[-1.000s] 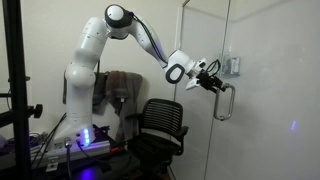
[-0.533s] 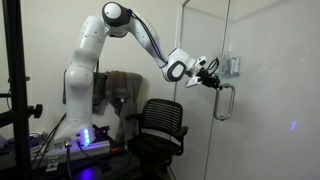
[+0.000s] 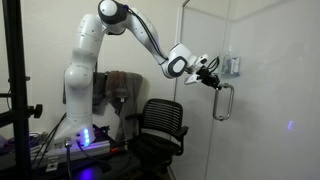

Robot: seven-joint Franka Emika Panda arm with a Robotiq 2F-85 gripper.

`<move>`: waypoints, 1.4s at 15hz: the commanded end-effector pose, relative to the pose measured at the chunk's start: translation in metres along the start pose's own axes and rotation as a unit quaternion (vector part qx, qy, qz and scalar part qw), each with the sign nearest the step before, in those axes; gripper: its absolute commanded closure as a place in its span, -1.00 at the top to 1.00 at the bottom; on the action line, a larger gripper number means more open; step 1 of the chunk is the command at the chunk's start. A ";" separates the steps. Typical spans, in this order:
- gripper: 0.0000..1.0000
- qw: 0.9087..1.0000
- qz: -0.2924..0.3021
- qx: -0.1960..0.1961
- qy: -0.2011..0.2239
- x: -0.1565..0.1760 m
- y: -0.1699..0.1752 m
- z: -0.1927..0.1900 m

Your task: Open the bathing room door

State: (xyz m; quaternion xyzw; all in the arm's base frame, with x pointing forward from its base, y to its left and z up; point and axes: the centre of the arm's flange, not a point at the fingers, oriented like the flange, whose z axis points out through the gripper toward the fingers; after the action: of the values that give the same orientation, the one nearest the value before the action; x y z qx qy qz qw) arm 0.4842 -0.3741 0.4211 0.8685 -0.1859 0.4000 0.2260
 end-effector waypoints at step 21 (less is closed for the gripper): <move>-0.87 0.977 -0.134 -0.087 -0.142 -0.075 0.094 -0.154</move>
State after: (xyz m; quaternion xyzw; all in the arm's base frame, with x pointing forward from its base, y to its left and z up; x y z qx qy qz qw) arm 0.3553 -0.3191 0.4503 0.9203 -0.1531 0.2501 0.2590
